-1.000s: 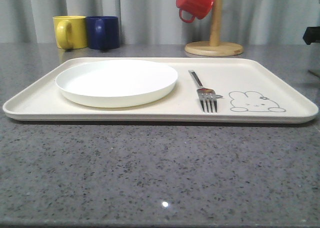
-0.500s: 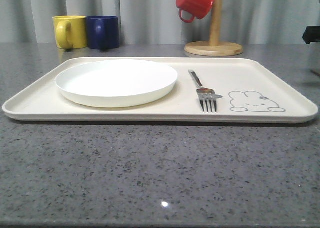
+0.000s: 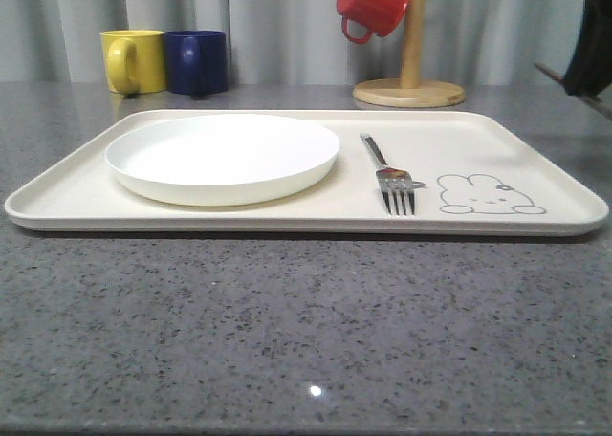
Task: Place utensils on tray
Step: 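Place the chopsticks on the tray next to the fork and release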
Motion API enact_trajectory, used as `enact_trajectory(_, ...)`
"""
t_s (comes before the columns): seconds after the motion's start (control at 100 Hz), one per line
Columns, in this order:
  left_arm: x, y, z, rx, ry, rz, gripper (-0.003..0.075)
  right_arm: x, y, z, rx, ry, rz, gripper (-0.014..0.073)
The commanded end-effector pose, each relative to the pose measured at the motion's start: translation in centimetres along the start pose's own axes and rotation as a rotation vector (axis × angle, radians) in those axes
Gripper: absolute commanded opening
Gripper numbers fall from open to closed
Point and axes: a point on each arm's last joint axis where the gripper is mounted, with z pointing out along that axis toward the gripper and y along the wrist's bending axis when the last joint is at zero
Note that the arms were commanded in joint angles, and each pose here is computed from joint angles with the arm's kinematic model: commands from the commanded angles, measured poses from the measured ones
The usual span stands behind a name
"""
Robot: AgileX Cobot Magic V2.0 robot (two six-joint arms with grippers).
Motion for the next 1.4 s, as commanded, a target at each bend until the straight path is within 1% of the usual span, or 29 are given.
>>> enact_trajectory(0.0, -1.5, 0.3, -0.1, -0.027, -0.09, -0.009, -0.0018, -0.5, 2.5, -2.1, -0.082, -0.106, -0.008, -0.0036)
enact_trajectory(0.16, -1.5, 0.3, -0.1, -0.027, -0.09, -0.009, -0.0018, 0.1, 5.5, -1.4, -0.154, -0.132, -0.008, -0.0036)
enact_trajectory(0.33, -1.5, 0.3, -0.1, -0.027, -0.09, -0.009, -0.0018, 0.8, 7.2, 0.6, -0.172, -0.098, -0.008, -0.0036)
enact_trajectory(0.48, -1.5, 0.3, -0.1, -0.027, -0.09, -0.009, -0.0018, 1.0, 7.4, 2.2, -0.161, -0.069, 0.013, -0.0036)
enact_trajectory(0.71, -1.5, 0.3, -0.1, -0.027, -0.09, -0.009, -0.0018, 1.1, 7.4, 3.6, -0.148, -0.043, 0.033, -0.0036)
enact_trajectory(1.03, -1.5, 0.3, -0.1, -0.027, -0.09, -0.009, -0.0018, 1.3, 7.3, 4.5, -0.133, -0.015, 0.033, -0.0029)
enact_trajectory(1.1, -1.5, 0.3, -0.1, -0.027, -0.09, -0.009, -0.0018, 1.3, 7.3, 4.5, -0.133, -0.015, 0.033, 0.0004)
enact_trajectory(1.29, -1.5, 0.3, -0.1, -0.027, -0.09, -0.009, -0.0018, 1.3, 7.3, 4.5, -0.133, -0.015, 0.033, 0.0179)
enact_trajectory(1.39, -1.5, 0.3, -0.1, -0.027, -0.09, -0.009, -0.0018, 1.3, 7.3, 4.5, -0.133, -0.015, 0.033, 0.0246)
